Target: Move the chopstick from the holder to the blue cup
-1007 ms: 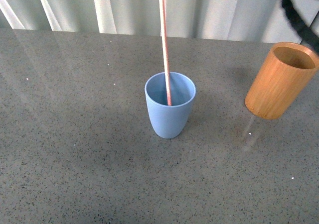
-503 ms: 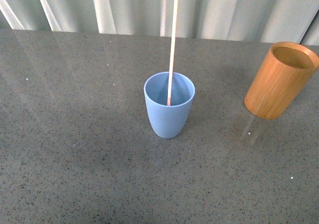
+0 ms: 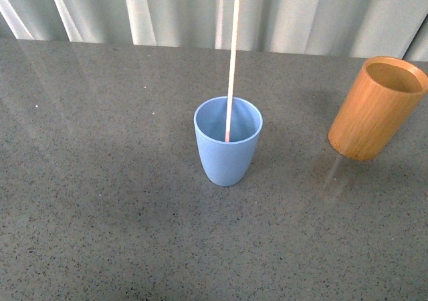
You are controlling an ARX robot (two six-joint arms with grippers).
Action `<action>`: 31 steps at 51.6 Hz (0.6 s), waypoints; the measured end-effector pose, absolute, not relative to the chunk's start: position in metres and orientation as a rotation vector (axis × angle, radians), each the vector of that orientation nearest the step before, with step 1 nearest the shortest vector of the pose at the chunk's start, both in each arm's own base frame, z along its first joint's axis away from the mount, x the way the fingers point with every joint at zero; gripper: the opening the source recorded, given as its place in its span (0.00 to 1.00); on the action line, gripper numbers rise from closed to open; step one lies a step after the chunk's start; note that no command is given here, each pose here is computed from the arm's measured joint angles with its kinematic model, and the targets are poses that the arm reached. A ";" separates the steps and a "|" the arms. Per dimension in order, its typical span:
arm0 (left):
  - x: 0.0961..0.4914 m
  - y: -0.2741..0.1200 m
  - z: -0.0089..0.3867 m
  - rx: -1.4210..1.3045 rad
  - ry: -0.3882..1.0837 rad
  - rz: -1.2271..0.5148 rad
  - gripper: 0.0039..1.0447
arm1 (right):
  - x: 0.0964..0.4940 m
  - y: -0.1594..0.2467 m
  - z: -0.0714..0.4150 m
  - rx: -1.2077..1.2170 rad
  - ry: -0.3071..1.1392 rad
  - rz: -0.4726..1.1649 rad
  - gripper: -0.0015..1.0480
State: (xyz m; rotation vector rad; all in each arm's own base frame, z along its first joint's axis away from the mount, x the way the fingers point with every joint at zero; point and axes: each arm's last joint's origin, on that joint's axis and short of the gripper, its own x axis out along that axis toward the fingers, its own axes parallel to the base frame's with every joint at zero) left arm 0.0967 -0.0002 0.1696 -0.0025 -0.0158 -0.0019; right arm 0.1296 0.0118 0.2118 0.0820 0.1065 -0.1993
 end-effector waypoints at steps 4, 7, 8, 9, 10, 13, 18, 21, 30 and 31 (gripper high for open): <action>0.097 0.000 0.170 -0.002 -0.016 -0.002 0.94 | 0.126 0.013 0.206 0.082 0.130 -0.213 0.90; 0.097 0.000 0.170 -0.002 -0.016 -0.002 0.94 | 0.124 0.013 0.203 0.077 0.134 -0.225 0.90; 0.097 0.000 0.170 -0.002 -0.016 -0.002 0.94 | 0.123 0.014 0.202 0.078 0.131 -0.222 0.90; 0.097 0.000 0.170 -0.002 -0.016 -0.002 0.94 | 0.123 0.014 0.203 0.079 0.128 -0.222 0.90; 0.097 0.000 0.170 -0.002 -0.016 -0.002 0.94 | 0.123 0.014 0.203 0.080 0.127 -0.222 0.90; 0.097 0.000 0.170 -0.002 -0.016 -0.002 0.94 | 0.122 0.014 0.203 0.081 0.121 -0.213 0.90; 0.097 0.000 0.170 -0.002 -0.016 -0.002 0.94 | 0.121 0.013 0.199 0.056 0.027 -0.050 0.76; 0.097 0.000 0.170 -0.002 -0.016 -0.002 0.94 | 0.120 0.012 0.197 0.039 0.011 -0.006 0.68; 0.097 0.000 0.170 -0.002 -0.016 -0.002 0.94 | 0.116 0.001 0.190 0.012 -0.001 0.002 0.42; 0.097 0.000 0.170 -0.002 -0.016 -0.002 0.94 | 0.115 0.001 0.189 0.011 0.000 -0.002 0.39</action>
